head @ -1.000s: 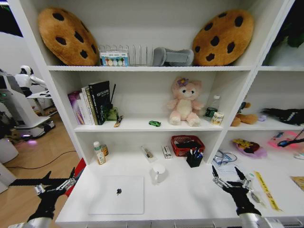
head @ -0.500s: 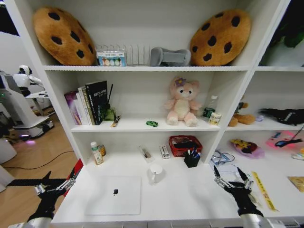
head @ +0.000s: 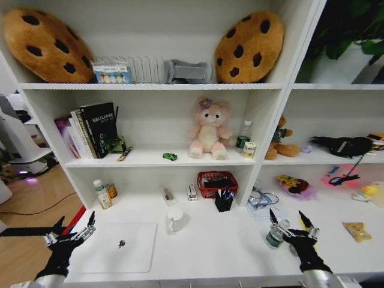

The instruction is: Organize the objects on the table.

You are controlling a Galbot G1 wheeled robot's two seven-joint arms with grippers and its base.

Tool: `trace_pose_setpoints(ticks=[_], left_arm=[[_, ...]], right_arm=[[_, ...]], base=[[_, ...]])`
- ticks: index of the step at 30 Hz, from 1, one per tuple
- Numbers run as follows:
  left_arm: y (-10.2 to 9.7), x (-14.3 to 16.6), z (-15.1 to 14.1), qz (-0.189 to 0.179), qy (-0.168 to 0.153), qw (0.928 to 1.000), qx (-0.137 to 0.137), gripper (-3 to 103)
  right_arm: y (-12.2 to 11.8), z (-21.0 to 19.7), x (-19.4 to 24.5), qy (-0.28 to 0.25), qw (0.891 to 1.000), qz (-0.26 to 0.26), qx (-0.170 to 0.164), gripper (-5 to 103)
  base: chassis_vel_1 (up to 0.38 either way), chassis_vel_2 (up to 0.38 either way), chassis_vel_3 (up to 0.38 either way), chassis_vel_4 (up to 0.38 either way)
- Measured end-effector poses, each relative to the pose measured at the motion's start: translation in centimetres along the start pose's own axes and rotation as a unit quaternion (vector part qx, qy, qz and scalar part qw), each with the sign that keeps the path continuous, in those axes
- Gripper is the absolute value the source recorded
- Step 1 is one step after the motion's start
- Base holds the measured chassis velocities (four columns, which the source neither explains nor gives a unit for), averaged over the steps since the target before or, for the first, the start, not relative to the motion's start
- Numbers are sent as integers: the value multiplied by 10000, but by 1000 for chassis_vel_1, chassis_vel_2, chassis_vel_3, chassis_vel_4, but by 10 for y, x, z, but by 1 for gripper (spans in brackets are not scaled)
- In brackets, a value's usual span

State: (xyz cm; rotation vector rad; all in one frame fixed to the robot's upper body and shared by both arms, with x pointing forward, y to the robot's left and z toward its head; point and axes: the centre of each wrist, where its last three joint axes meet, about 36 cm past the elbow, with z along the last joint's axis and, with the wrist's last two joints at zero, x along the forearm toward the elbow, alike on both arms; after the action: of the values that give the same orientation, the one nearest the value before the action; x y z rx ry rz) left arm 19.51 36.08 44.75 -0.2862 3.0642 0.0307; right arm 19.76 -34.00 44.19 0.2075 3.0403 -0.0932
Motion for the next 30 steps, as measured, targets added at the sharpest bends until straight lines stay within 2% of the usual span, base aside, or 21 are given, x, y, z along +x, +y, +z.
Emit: trace_pose_setpoints(ticks=[30], left_arm=[[0, 0, 0, 0, 0, 10000, 0, 100]], right_arm=[[14, 6, 17, 187, 9998, 17, -97, 100]], base=[[-137, -142, 135, 138]])
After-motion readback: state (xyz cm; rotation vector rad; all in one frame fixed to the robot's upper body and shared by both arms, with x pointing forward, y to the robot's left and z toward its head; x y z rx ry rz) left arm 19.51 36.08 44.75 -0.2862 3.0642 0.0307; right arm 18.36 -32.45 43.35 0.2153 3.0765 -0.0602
